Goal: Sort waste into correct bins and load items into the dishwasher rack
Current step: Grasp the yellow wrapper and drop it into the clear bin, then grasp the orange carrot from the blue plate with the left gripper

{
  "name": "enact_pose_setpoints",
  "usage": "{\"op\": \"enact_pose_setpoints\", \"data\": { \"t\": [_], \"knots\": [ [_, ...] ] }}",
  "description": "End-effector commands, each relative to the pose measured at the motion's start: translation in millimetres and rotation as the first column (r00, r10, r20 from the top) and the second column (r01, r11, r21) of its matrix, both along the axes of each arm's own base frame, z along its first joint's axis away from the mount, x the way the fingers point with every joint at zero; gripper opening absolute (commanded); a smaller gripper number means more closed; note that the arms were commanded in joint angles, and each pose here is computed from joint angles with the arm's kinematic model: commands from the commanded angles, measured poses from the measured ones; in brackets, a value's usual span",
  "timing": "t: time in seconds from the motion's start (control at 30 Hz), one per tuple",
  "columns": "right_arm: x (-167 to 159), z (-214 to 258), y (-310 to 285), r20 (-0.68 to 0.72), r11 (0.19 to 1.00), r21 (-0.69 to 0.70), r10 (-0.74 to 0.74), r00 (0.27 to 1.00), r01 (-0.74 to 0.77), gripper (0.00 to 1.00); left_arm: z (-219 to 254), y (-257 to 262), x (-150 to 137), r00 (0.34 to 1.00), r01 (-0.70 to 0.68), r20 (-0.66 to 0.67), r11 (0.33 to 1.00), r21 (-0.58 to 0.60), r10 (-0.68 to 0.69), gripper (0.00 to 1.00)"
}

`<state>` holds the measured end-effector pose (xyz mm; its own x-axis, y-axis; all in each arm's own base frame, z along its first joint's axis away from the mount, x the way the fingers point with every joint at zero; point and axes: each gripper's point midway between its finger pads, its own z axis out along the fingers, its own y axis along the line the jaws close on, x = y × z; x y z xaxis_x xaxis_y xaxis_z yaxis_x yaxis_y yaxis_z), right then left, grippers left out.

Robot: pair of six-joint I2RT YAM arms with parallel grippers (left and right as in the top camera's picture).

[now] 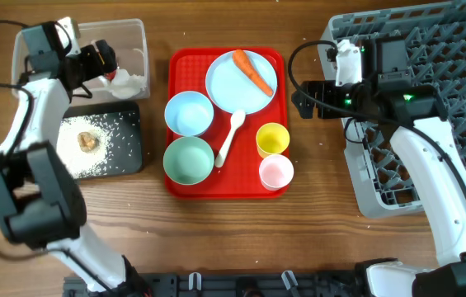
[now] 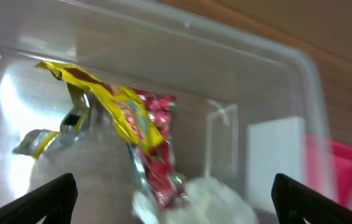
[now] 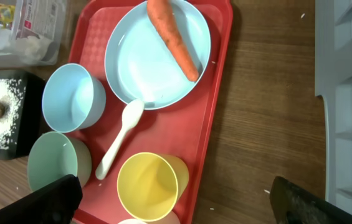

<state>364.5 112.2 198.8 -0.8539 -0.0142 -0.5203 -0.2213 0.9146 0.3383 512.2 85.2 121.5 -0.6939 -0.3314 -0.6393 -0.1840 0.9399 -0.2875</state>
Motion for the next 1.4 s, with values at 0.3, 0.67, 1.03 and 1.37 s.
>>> {"op": "enact_pose_setpoints", "data": {
  "t": [0.3,0.67,1.03,1.37],
  "knots": [
    [17.6,16.4,2.7,0.084,1.0,0.014,-0.01,0.996,0.009,0.99,136.2,-165.3,-43.6,0.95,0.274,0.162,0.961,-0.026,-0.267,0.95],
    [12.1,31.1,1.8,0.118,1.0,0.021,-0.013,0.993,0.01,0.99,97.4,-299.2,-29.3,0.931,0.358,0.074,0.934,-0.011,-0.356,0.85],
    [-6.8,38.4,-1.1,0.099,1.0,0.015,-0.01,0.995,0.008,1.0,4.1,-350.1,19.7,0.892,0.374,-0.246,0.925,-0.069,-0.379,0.94],
    [-7.6,37.3,-1.8,0.094,1.0,0.012,-0.012,0.996,0.011,1.0,-86.0,-365.6,42.1,0.918,0.208,-0.307,0.964,-0.163,-0.25,0.9]
  ]
}}
